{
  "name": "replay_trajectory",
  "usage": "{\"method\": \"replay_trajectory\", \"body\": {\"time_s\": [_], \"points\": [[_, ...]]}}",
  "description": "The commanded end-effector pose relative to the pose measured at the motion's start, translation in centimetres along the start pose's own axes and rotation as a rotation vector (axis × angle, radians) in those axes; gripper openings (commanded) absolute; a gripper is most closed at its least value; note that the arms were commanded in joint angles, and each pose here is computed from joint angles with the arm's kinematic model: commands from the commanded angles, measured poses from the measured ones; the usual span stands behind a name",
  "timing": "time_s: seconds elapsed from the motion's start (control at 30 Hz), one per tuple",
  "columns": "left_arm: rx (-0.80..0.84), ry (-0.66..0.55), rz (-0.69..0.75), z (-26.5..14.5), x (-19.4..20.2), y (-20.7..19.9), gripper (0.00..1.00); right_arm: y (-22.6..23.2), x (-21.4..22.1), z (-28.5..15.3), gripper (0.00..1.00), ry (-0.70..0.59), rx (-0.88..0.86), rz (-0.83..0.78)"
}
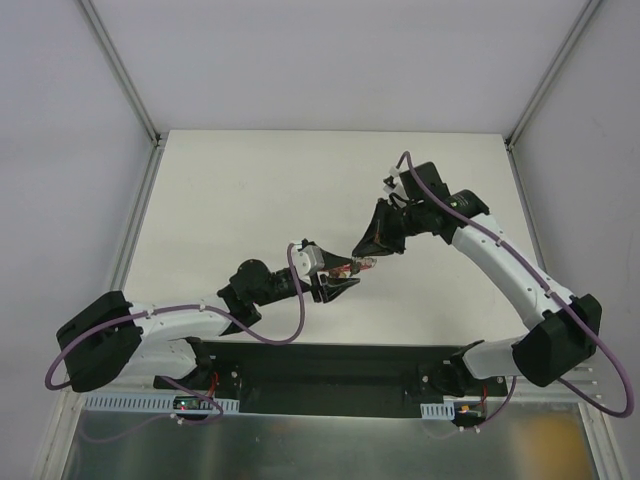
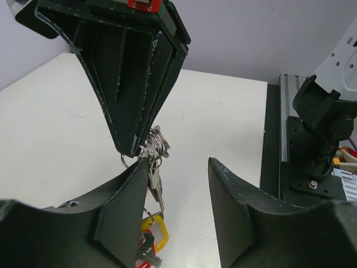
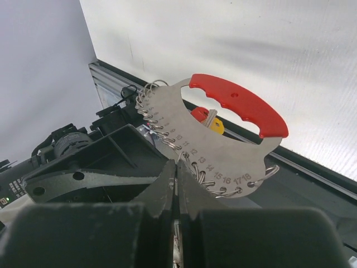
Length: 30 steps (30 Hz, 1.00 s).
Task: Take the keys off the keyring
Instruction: Adjust the key on the keyring.
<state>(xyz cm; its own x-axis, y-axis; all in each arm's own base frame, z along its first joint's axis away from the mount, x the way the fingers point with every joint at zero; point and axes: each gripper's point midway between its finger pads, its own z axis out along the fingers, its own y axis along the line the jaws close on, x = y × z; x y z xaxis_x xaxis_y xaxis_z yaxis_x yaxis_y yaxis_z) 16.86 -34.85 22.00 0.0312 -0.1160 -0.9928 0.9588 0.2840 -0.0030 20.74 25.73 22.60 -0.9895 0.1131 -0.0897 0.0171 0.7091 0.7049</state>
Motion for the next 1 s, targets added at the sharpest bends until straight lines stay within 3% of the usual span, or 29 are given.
{"method": "replay_trajectory", "body": {"time_s": [0.0, 0.37, 0.73, 0.83, 0.97], "points": [[0.024, -0.15, 0.058, 1.2, -4.0, -0.3, 0.46, 2.4, -0.3, -1.3, 0.01, -0.056, -0.11, 0.002], [-0.035, -0.077, 0.039, 2.0, -1.9, 1.0, 0.42, 3.3, -0.2, -1.9, 0.01, -0.082, -0.164, -0.006], [-0.08, -0.043, 0.056, 1.7, -1.4, 1.9, 0.15, 3.7, -0.3, -2.6, 0.01, -0.126, -0.19, -0.009], [-0.077, -0.041, 0.063, 1.6, -1.4, 1.8, 0.0, 3.9, -0.6, -2.9, 0.01, -0.149, -0.194, -0.01], [-0.082, -0.024, 0.055, 1.3, -1.1, 1.8, 0.0, 3.8, -1.2, -3.5, 0.01, -0.192, -0.191, -0.003]]}}
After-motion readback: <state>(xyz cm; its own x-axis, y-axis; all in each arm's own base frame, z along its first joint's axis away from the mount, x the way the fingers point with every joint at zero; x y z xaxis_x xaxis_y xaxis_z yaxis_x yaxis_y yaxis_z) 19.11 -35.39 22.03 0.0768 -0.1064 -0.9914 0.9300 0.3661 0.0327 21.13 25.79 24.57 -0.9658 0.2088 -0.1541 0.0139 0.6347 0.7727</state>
